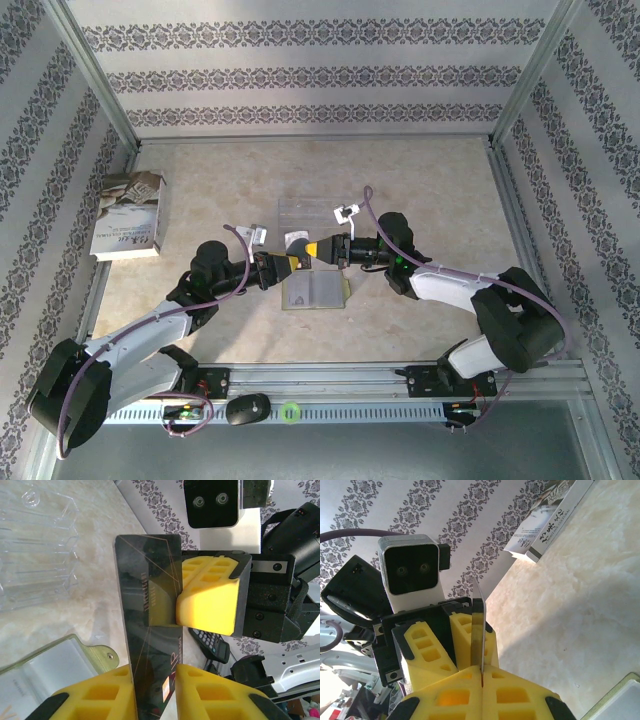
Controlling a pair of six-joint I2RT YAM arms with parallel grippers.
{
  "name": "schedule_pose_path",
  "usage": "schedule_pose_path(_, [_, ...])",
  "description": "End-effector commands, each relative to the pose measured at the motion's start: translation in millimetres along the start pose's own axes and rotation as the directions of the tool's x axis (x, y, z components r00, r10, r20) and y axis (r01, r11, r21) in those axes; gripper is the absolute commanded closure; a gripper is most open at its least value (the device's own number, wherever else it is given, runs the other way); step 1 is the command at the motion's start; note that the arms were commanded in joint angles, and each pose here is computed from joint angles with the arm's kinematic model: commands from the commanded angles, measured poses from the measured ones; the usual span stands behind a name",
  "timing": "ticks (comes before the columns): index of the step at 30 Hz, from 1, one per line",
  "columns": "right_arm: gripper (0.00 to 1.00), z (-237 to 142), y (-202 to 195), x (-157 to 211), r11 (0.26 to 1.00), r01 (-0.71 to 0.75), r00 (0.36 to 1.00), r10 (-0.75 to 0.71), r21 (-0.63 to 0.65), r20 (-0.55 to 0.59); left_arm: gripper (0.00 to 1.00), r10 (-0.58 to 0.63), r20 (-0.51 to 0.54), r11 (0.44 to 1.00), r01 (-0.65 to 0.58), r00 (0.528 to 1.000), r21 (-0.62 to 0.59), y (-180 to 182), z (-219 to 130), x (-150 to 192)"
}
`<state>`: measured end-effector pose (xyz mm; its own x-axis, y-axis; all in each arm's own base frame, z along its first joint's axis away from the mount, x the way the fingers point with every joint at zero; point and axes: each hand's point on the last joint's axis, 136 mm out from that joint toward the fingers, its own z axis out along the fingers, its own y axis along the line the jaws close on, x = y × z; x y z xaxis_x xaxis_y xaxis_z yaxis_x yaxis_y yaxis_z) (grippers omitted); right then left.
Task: Take the credit cards out of the card holder
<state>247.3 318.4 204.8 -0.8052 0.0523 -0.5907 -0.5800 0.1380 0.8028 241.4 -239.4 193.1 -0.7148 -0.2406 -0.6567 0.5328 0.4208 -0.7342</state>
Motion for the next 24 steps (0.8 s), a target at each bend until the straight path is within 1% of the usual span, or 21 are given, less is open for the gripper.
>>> schedule_pose_path(1, [1.0,7,6,6,0.999,0.012,1.0,-0.013,-0.04,-0.024,0.81,0.046,0.046,0.997,-0.048,0.998,0.059,-16,-4,-14])
schedule_pose_path(4, [1.0,8,3,7,0.999,0.003,1.0,-0.004,-0.034,-0.025,0.96,0.054,0.036,0.997,-0.056,0.998,0.05,-16,-4,-14])
schedule_pose_path(5, [0.93,8,3,7,0.999,0.001,1.0,-0.002,-0.034,-0.025,1.0,0.056,0.03,0.998,-0.057,0.998,0.041,-16,-4,-14])
schedule_pose_path(6, [0.83,7,3,5,1.0,-0.001,1.0,0.0,-0.028,-0.021,1.0,0.065,0.025,0.997,-0.066,0.998,0.035,-16,-5,-14])
schedule_pose_path(7, [0.77,4,0,4,1.0,-0.007,1.0,0.006,-0.017,-0.014,1.0,0.071,0.018,0.997,-0.071,0.997,0.03,-17,-5,-14])
schedule_pose_path(8, [0.76,1,-3,2,1.0,-0.011,1.0,0.011,-0.001,0.001,1.0,0.076,0.012,0.997,-0.076,0.997,0.018,-16,-6,-15])
schedule_pose_path(10, [0.75,-8,-10,-5,0.999,-0.021,0.999,0.02,0.031,0.034,1.0,0.096,-0.001,0.995,-0.096,0.995,-0.013,-16,-8,-17])
schedule_pose_path(13, [0.74,-24,-23,-12,0.994,-0.039,0.997,0.031,0.101,0.076,1.0,0.122,-0.036,0.987,-0.125,0.992,-0.102,-10,-11,-22])
schedule_pose_path(16, [0.75,-39,-36,-19,0.982,-0.061,0.993,0.042,0.177,0.114,1.0,0.154,-0.094,0.964,-0.17,0.984,-0.206,-4,-12,-33])
schedule_pose_path(18, [0.75,-47,-43,-21,0.976,-0.074,0.989,0.046,0.203,0.138,0.98,0.198,-0.148,0.937,-0.231,0.969,-0.261,-3,-10,-46])
schedule_pose_path(20, [0.76,-53,-49,-23,0.971,-0.09,0.986,0.055,0.223,0.158,0.85,0.249,-0.184,0.908,-0.296,0.951,-0.297,-1,-5,-60])
schedule_pose_path(21, [0.77,-56,-51,-23,0.97,-0.094,0.985,0.058,0.226,0.163,0.85,0.29,-0.217,0.885,-0.348,0.932,-0.311,1,-3,-66])
schedule_pose_path(22, [0.77,-57,-52,-23,0.968,-0.097,0.984,0.059,0.23,0.167,0.88,0.326,-0.249,0.86,-0.395,0.912,-0.322,4,-2,-71])
schedule_pose_path(23, [0.78,-58,-53,-23,0.967,-0.101,0.983,0.062,0.235,0.171,0.98,0.36,-0.291,0.825,-0.448,0.887,-0.345,9,-1,-75])
schedule_pose_path(24, [0.79,-59,-54,-22,0.967,-0.102,0.983,0.062,0.235,0.171,1.0,0.387,-0.332,0.787,-0.496,0.86,-0.368,15,-1,-82])
